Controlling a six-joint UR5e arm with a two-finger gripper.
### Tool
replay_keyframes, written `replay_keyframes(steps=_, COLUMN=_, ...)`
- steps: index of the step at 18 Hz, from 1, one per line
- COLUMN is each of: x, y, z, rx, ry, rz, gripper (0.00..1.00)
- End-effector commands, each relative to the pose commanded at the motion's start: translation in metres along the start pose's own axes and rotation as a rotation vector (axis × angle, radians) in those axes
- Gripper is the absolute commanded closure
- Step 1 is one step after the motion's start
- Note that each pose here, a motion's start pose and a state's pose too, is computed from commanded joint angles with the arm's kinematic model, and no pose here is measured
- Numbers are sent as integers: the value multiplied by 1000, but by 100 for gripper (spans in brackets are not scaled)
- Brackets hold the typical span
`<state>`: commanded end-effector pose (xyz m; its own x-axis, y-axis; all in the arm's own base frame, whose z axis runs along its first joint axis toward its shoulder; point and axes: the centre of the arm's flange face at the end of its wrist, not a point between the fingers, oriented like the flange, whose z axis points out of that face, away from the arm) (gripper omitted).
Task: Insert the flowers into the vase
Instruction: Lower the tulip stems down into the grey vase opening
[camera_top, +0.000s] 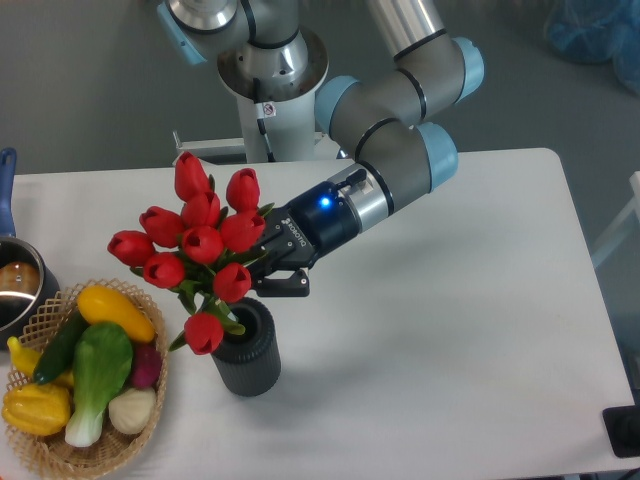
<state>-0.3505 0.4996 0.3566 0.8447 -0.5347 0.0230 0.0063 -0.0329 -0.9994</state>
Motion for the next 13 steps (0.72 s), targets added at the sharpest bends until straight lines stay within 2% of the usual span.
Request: replay_keyframes(steps=13, x=-2, y=31, z=2, rx=10, ry=4, rz=-58, gripper=82)
